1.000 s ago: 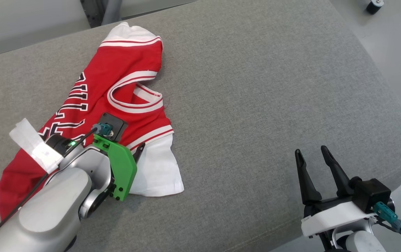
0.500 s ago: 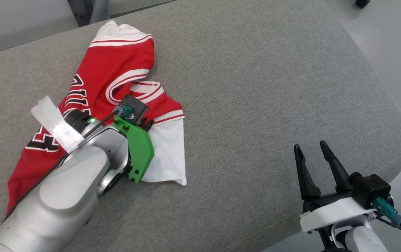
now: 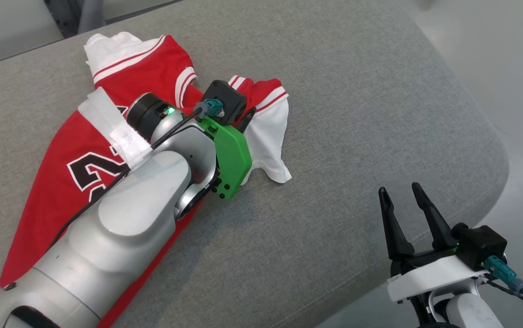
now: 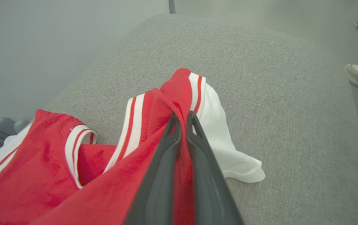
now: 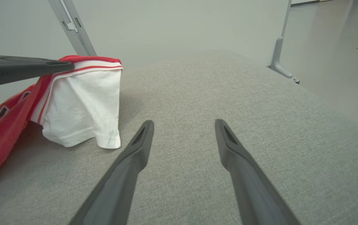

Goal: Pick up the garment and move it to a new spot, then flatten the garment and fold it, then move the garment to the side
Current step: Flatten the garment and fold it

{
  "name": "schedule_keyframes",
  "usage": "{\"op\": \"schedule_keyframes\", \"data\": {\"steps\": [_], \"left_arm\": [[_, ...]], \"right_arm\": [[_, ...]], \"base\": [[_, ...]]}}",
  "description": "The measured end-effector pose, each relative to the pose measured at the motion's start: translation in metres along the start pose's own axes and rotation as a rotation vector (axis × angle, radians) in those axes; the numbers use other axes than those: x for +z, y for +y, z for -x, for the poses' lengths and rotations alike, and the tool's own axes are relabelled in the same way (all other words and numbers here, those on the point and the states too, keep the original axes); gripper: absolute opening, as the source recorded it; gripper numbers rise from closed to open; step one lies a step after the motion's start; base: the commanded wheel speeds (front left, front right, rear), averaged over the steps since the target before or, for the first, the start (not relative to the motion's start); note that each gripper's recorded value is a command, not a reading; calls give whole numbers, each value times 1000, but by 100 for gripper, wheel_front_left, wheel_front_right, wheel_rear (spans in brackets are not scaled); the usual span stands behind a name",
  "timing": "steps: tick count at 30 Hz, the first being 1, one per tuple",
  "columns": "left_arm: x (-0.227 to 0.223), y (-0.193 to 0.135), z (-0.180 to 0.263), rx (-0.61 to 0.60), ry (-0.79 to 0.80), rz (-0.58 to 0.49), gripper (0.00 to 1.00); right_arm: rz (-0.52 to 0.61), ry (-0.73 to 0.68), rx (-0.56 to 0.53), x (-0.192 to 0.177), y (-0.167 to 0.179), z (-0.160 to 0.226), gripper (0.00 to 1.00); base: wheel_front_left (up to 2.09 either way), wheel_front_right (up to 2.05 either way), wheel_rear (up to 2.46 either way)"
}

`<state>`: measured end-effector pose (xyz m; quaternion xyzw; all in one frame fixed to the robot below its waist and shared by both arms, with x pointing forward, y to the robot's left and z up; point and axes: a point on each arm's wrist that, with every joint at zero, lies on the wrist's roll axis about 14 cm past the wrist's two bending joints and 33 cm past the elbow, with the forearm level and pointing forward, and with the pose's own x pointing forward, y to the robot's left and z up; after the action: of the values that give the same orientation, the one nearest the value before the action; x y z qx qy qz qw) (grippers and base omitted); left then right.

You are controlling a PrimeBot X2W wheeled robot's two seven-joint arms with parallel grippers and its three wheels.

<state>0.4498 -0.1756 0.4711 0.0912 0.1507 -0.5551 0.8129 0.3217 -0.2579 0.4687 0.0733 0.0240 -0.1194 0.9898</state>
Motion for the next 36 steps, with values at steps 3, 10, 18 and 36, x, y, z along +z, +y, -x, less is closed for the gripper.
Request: {"op": "schedule_keyframes", "data": {"steps": [3, 10, 18, 36], "left_arm": [[1, -2, -12, -11, -13, 10, 0], [-18, 4, -26, 1, -8, 90, 79], [-11, 42, -11, 143, -95, 84, 100], [-133, 79, 148, 576, -1, 383, 100]], "right_arm": [[-2, 8, -23, -2, -6, 3, 100], [-6, 30, -62, -7, -17, 7, 100], [-5, 39, -23, -12, -6, -2, 100], [47, 7, 124, -8, 33, -17, 100]], "base": [[0, 0, 0], [0, 0, 0], [0, 0, 0], [0, 0, 0]]}}
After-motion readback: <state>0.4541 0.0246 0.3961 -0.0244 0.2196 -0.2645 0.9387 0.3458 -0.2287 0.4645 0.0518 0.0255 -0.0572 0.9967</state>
